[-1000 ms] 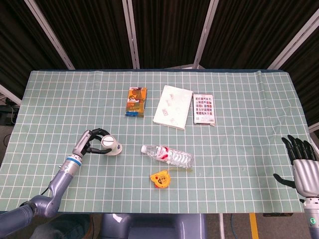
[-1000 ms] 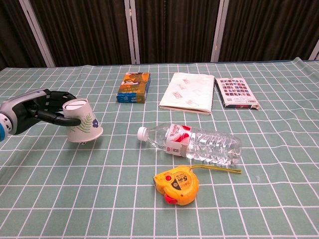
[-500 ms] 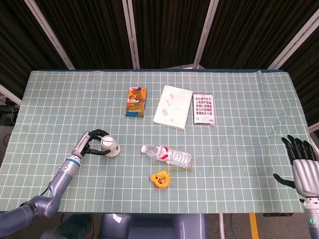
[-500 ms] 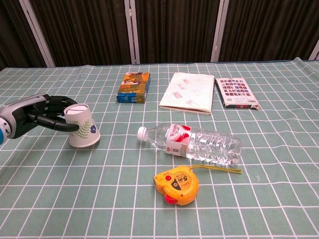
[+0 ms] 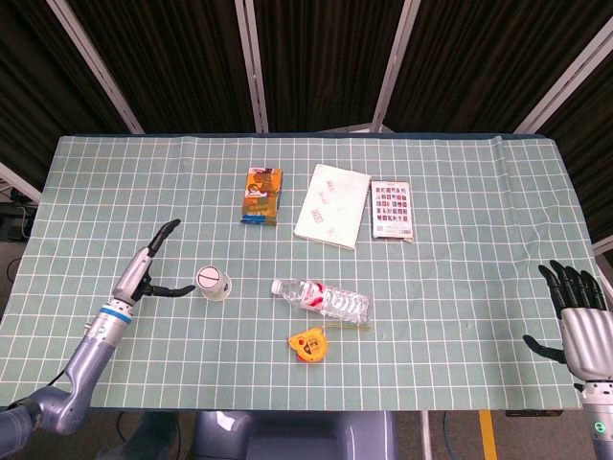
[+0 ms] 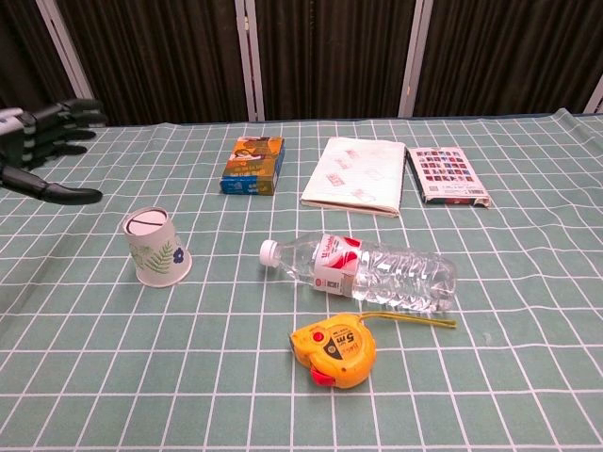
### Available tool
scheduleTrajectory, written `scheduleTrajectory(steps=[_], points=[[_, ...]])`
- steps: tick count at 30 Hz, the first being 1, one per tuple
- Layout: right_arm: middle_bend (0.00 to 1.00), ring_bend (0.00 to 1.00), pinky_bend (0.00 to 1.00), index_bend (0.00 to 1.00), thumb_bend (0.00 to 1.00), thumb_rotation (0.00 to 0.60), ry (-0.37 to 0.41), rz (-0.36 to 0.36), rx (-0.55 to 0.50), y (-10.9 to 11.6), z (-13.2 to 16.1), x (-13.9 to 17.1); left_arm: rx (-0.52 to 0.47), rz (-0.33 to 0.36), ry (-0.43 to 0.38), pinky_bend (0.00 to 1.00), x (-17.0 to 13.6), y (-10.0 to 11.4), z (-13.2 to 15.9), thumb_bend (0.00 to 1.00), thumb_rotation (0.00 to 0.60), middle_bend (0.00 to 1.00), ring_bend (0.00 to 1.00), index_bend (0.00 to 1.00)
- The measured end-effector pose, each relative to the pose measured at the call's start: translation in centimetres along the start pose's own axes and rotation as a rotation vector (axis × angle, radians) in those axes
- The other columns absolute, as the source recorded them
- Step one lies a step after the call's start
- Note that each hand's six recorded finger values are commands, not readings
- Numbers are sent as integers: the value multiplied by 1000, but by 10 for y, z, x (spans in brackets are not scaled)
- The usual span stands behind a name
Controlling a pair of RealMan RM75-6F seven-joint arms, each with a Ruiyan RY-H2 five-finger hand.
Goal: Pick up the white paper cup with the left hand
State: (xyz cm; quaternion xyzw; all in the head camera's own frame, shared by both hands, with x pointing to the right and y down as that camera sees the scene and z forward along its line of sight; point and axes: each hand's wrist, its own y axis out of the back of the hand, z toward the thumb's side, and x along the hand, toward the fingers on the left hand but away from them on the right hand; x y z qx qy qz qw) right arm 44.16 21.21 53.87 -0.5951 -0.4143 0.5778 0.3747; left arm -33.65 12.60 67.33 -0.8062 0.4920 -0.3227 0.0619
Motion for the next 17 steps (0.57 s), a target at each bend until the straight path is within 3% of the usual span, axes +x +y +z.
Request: scheduleTrajectory(steps=[5, 10, 14, 17], points=[[0, 0, 0, 0, 0, 600, 13, -10, -9, 3, 3, 1, 263, 98, -34, 0, -23, 28, 7, 0, 600, 0, 0, 0], [0, 0, 0, 0, 0, 600, 25, -26, -14, 7, 5, 4, 545, 208, 13, 0, -65, 52, 13, 0, 600, 0, 0, 0], [0, 0, 0, 0, 0, 600, 38, -44, -20, 12, 7, 6, 674, 290, 103, 0, -113, 70, 15, 0, 600, 0, 0, 0], [0, 0, 0, 0, 0, 600, 44, -49, -21, 14, 8, 8, 712, 302, 153, 0, -139, 77, 12, 0, 600, 0, 0, 0]])
